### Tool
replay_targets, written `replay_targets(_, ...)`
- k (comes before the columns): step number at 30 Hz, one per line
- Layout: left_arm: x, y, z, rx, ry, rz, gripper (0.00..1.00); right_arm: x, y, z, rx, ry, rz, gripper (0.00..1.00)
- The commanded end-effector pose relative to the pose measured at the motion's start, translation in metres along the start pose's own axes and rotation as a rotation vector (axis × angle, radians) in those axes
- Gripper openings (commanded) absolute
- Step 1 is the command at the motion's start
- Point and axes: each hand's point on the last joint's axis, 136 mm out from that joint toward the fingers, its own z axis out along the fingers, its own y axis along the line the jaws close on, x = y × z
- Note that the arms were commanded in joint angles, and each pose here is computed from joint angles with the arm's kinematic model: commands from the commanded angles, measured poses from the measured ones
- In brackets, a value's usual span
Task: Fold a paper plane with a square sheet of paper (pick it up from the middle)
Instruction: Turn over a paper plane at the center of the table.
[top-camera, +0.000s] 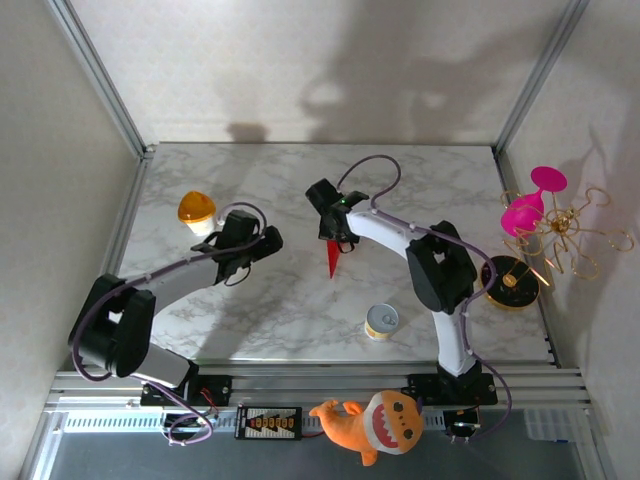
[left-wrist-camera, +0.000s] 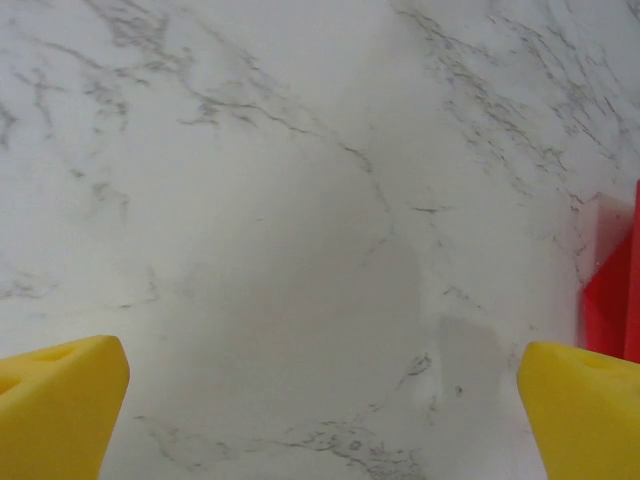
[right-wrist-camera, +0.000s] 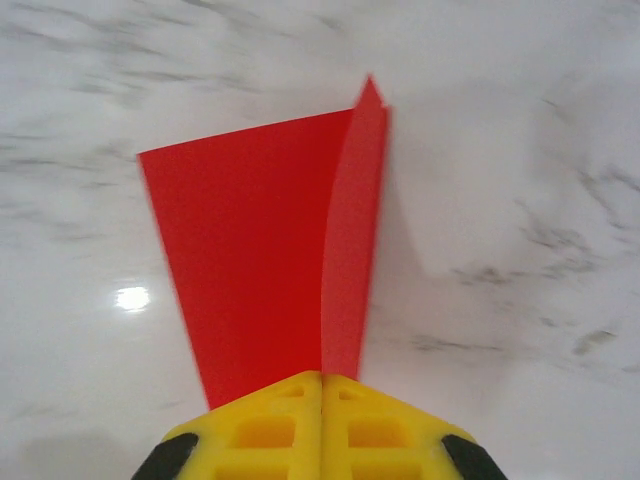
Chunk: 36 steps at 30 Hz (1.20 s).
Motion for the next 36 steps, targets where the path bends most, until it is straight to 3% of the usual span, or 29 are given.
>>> replay_targets(1,-0.009,0.005,-0.011,0.06,-0.022,-0.095,0.99,-0.015,0.058,-0.036,-0.327,-0.065,-0.079,0.03)
replay_targets(6,-0.014,0.021,-0.02,0.11,-0.043,-0.203,0.99,-0.01,0.103,-0.06,-0.64,-0.067,-0.108,0.04)
replay_targets(12,-0.007,0.013,-0.027,0.228,-0.028,-0.276,0.92,0.018,0.118,-0.05,-0.79,0.009,-0.096,0.04)
replay_targets(22,0.013,-0.017,-0.016,0.422,0.09,-0.35,0.63,0.046,0.108,-0.026,-0.834,0.082,-0.059,0.04)
replay_targets(26,0.018,-0.026,-0.011,0.445,0.124,-0.334,0.51,0.049,0.103,-0.022,-0.825,0.089,-0.053,0.04)
replay_targets(36,0.03,-0.036,0.002,0.454,0.179,-0.313,0.33,0.052,0.102,-0.017,-0.821,0.105,-0.05,0.04)
